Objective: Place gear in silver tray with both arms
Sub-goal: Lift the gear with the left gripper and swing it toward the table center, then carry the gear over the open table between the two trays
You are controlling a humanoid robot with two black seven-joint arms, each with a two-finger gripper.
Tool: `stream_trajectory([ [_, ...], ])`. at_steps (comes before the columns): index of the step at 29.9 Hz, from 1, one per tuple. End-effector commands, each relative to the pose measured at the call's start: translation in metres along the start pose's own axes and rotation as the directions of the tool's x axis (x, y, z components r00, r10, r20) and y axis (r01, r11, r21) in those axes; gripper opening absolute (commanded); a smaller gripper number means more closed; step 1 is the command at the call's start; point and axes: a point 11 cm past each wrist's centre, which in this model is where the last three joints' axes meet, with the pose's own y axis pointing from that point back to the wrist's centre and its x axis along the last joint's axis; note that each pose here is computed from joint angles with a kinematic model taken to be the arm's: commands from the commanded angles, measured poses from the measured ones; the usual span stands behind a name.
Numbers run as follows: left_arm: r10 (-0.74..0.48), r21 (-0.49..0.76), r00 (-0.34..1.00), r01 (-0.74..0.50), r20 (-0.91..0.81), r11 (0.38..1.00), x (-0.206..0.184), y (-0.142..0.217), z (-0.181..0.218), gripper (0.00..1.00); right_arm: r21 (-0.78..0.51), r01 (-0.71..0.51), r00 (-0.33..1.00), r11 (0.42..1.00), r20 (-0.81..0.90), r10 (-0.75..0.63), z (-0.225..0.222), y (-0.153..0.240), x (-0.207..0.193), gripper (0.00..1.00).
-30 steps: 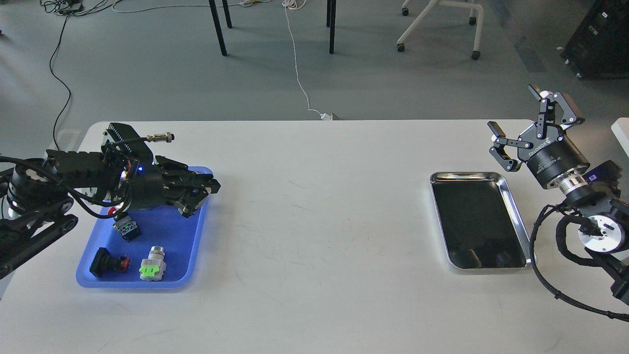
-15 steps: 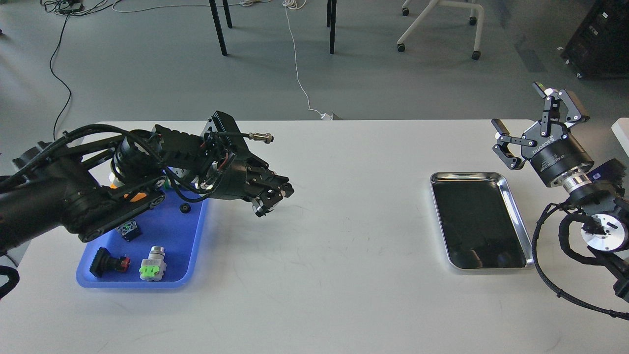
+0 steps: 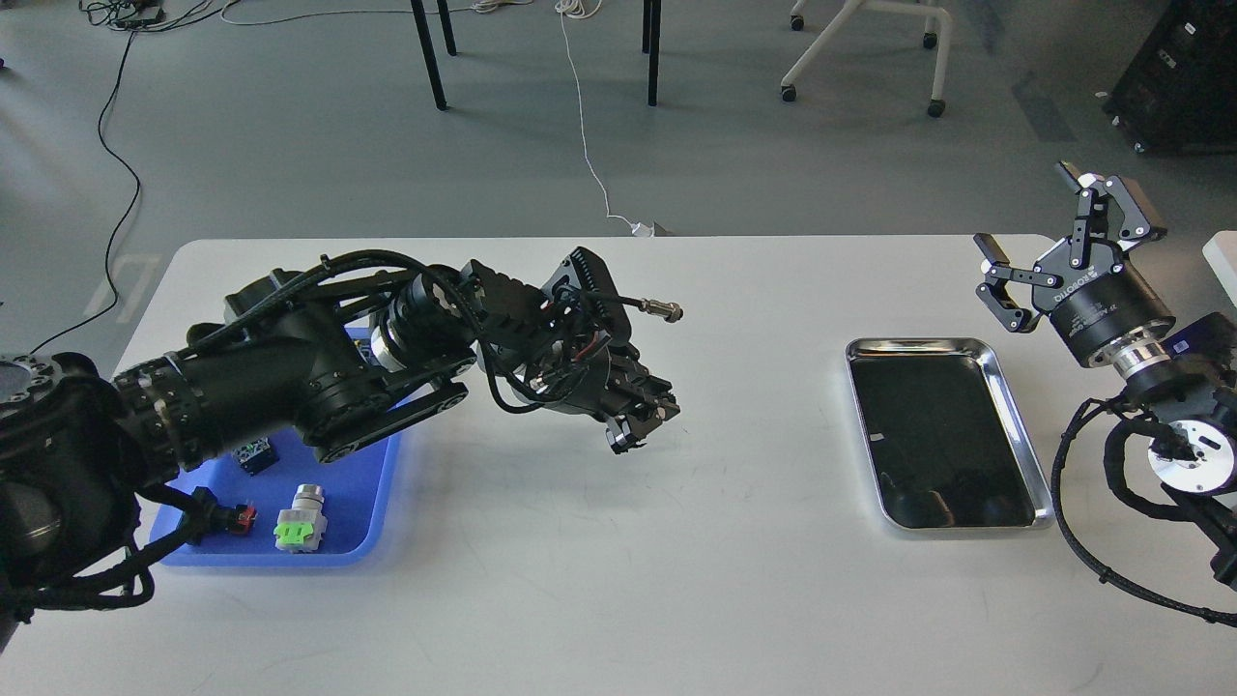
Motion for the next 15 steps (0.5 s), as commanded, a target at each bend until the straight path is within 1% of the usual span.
stream_trajectory([
  [1,-0.006,-0.026,1.000,0.006,0.012,1.000,0.007,-0.016,0.012,0.19,0.002,-0.002,1.000,1.000,0.000,0.002,-0.001,0.000,0.001,0.99],
  [5,-0.005,-0.036,1.000,0.005,0.011,0.999,0.016,-0.029,0.019,0.19,0.002,-0.002,1.000,1.000,0.000,0.002,-0.001,0.000,0.001,0.99],
  [12,-0.034,0.028,0.999,0.035,-0.029,0.999,0.004,-0.026,-0.004,0.19,0.002,-0.003,1.000,1.000,-0.001,0.003,-0.001,0.001,0.001,0.99],
  [15,-0.042,0.035,0.999,0.043,-0.034,0.998,0.001,-0.026,-0.006,0.19,0.002,-0.004,1.000,1.000,-0.001,0.004,-0.001,0.001,0.001,0.99],
])
